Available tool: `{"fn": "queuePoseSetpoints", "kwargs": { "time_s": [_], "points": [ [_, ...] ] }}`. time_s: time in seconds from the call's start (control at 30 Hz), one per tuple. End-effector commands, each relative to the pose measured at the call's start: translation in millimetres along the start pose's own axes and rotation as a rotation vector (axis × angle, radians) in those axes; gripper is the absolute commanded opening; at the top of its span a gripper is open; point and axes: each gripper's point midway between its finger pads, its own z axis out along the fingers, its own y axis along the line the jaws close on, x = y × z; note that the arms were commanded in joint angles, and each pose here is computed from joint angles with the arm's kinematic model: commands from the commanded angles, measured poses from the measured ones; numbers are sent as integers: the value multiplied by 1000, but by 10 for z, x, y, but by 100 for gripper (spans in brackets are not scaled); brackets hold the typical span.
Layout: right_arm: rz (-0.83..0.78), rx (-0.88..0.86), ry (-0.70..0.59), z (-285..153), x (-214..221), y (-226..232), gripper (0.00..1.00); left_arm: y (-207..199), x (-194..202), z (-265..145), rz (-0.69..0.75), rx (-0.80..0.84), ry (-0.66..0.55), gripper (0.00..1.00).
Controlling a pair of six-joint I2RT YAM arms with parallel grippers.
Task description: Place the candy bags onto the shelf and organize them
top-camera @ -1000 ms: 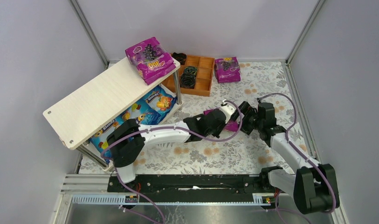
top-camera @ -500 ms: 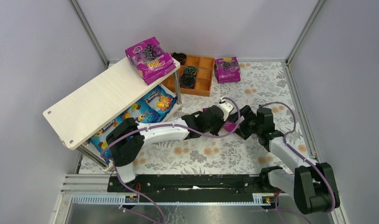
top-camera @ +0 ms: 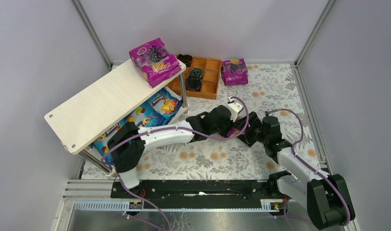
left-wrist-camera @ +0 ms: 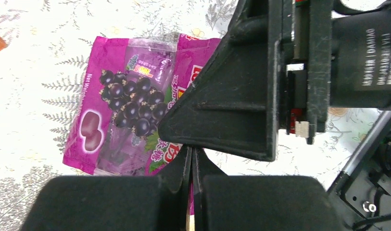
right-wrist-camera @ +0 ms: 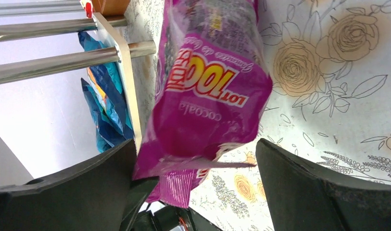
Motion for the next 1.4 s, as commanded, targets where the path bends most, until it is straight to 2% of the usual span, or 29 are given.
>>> {"fn": "queuePoseSetpoints", "kwargs": {
  "time_s": [0.0, 0.2, 0.4, 0.43, 0.53, 0.6, 0.7, 0.73, 0.97, 1.07, 1.23, 1.37],
  "points": [
    [51, -78, -12, 75, -18, 81, 100, -313, -627, -219, -48, 154, -172, 0],
    [64, -99, -34, 237, -73, 108, 98, -468, -620, -167, -77, 230, -150, 0],
    [91, -146, -66, 315, -113, 104, 82, -516, -583, -142, -89, 255, -126, 0],
    [84, -147, -68, 320, -118, 106, 79, -525, -560, -126, -87, 257, -110, 4],
    [60, -147, -66, 323, -114, 105, 69, -521, -542, -188, -90, 253, -81, 35],
    [52, -149, -82, 301, -128, 92, 66, -510, -568, -318, -85, 256, -91, 50],
    [47, -151, -105, 279, -156, 87, 61, -483, -695, -612, -71, 252, -129, 77],
    [42, -156, -104, 276, -154, 102, 58, -463, -754, -721, -66, 243, -145, 79],
    [35, -256, -17, 209, -41, 365, 46, -412, -1198, -1625, -56, 247, -286, 81],
    [37, -316, 29, 112, 19, 558, 45, -397, -1356, -2052, -50, 258, -352, 83],
    [15, -424, 63, -219, 104, 1077, 42, -315, -1720, -2865, -16, 248, -509, 88],
    [-19, -504, 32, -593, 146, 1599, 42, -291, -1986, -3524, 0, 267, -659, 89]
  ]
}}
